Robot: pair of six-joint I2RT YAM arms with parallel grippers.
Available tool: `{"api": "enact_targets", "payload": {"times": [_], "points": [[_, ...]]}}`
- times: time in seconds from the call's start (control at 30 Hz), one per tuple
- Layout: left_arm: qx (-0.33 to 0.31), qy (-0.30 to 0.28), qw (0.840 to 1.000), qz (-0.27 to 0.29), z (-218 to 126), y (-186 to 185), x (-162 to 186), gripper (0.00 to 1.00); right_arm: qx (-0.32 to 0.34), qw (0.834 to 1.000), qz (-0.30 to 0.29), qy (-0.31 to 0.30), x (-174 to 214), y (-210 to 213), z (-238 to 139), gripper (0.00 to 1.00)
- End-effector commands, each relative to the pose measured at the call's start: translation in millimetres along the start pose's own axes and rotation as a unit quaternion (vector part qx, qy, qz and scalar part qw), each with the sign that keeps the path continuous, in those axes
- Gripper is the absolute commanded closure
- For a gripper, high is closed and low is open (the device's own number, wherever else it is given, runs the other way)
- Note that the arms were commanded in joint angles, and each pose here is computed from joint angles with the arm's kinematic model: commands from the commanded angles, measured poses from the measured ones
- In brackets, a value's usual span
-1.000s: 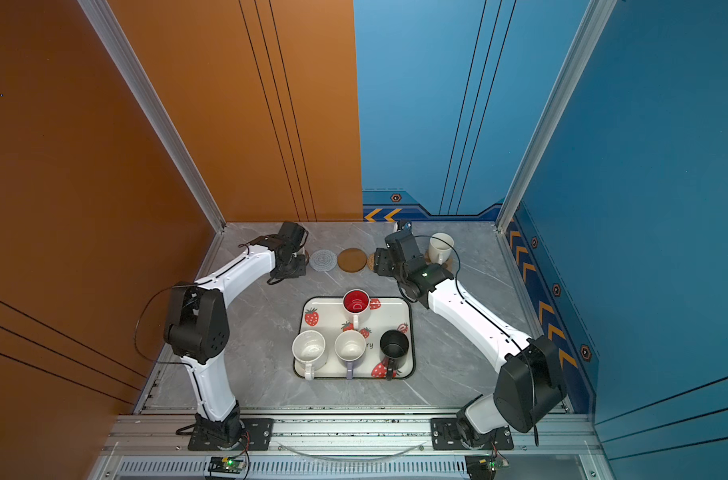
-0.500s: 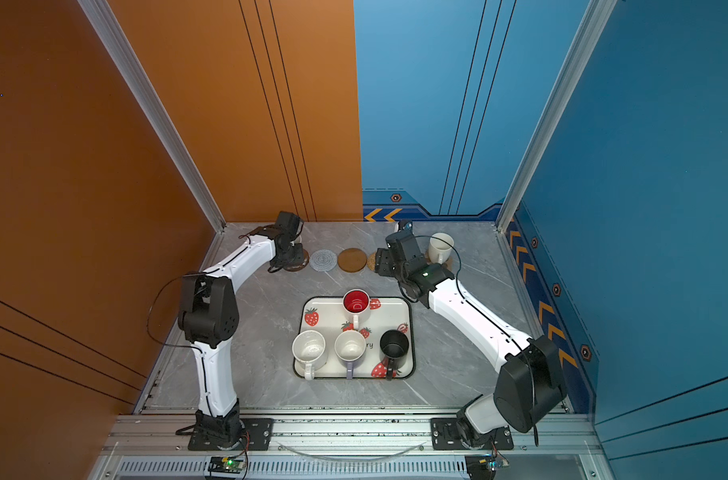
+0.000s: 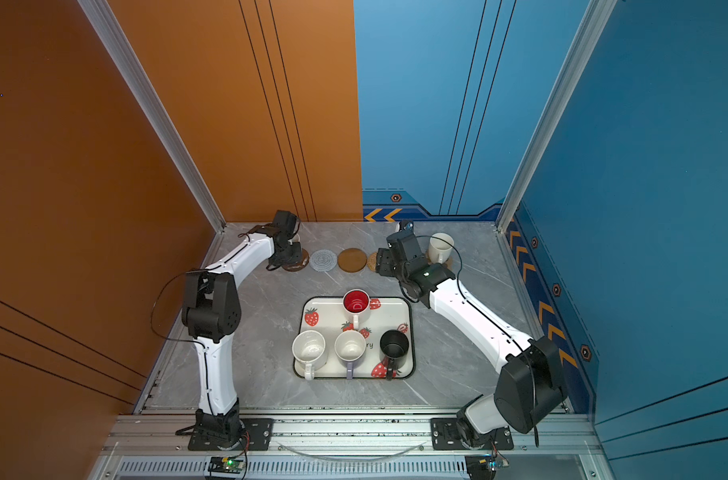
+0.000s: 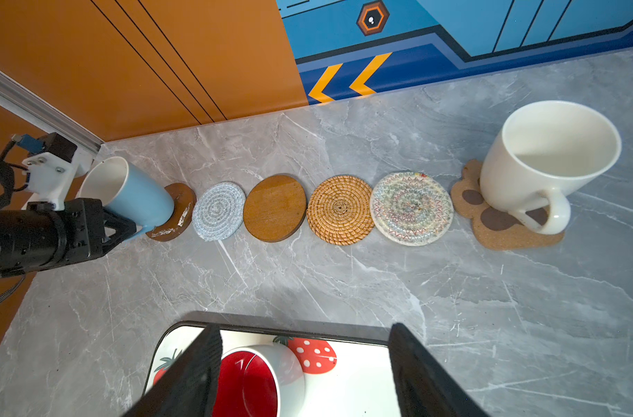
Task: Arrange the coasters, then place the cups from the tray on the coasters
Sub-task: 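Carry the blue-handled mug over the brown glossy coaster with the left gripper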
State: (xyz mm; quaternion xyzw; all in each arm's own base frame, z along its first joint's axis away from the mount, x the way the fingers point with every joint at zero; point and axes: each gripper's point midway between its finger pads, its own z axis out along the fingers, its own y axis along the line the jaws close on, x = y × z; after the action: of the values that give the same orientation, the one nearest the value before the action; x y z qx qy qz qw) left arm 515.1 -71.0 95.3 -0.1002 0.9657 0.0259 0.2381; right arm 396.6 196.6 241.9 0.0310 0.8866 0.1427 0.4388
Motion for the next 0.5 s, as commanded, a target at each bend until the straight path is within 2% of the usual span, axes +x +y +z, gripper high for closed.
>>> {"api": "enact_targets", "payload": {"times": [0.0,0.47], "points": [[0.018,-0.031,0.999,-0.004,-6.7,-6.9,-23.2,1.0,-0.005,1.0,0.006,0.001,-2.2,-1.1,-10.7,0.29],[0.014,-0.022,1.0,-0.007,2.5,-4.0,-19.8,1.0,-0.003,1.0,0.007,0.005,-0.2,-3.1,-7.9,0.29]]}}
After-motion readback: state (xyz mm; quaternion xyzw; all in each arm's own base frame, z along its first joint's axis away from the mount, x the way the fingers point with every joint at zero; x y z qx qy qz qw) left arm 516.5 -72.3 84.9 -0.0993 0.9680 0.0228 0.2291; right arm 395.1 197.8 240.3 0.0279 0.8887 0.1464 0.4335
